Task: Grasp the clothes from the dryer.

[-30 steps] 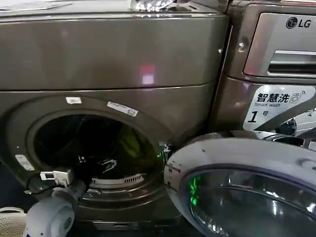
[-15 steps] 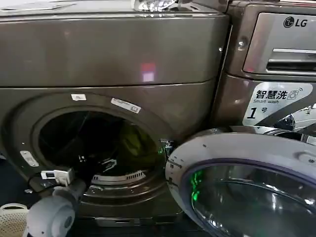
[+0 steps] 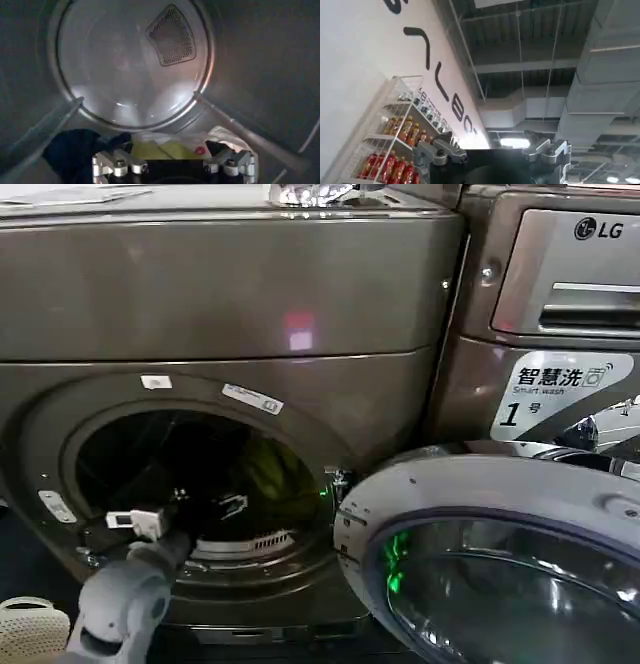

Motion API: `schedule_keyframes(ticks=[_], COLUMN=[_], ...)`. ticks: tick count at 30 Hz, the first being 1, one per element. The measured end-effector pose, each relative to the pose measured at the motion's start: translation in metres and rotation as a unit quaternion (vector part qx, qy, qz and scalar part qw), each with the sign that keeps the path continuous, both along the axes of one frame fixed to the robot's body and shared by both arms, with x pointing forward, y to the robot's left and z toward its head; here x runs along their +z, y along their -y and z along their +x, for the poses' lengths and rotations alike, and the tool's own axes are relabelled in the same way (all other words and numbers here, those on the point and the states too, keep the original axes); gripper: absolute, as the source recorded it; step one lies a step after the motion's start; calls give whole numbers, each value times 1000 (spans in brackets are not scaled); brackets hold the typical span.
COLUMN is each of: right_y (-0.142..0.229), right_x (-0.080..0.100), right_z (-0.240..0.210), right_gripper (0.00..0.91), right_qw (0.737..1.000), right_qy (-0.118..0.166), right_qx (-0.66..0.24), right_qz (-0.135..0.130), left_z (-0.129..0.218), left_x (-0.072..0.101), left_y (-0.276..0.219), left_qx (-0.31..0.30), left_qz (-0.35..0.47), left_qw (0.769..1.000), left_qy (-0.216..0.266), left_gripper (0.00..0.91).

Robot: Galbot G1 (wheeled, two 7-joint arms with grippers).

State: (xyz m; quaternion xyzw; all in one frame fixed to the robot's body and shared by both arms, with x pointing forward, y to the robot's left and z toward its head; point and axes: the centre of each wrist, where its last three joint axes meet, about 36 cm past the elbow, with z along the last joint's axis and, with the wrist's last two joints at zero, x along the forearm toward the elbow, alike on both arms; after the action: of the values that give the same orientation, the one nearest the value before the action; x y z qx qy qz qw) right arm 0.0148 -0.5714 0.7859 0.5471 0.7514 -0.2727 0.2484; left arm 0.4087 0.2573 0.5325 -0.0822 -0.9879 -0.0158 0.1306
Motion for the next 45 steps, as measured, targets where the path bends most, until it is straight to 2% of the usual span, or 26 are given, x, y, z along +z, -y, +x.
schedule_keyframes(ticks=[14,36,45], right_y=[-2,-3,-4], right_x=[1,4,5], right_z=[0,4,7], right_gripper=[907,907,907], right_qw=[1000,1000,1000], right_qy=[-3,-2,-2], right_qx=[3,15,22], right_qz=[-3,-6,-7], left_z=[66,174,217], left_x=[-15,-22,-20], left_y=[12,27,32], left_qx=[4,15,19], left_qz=[-8,-1,0], left_qw=[1000,1000,1000], left_qy=[17,21,21], left_gripper=[907,907,907])
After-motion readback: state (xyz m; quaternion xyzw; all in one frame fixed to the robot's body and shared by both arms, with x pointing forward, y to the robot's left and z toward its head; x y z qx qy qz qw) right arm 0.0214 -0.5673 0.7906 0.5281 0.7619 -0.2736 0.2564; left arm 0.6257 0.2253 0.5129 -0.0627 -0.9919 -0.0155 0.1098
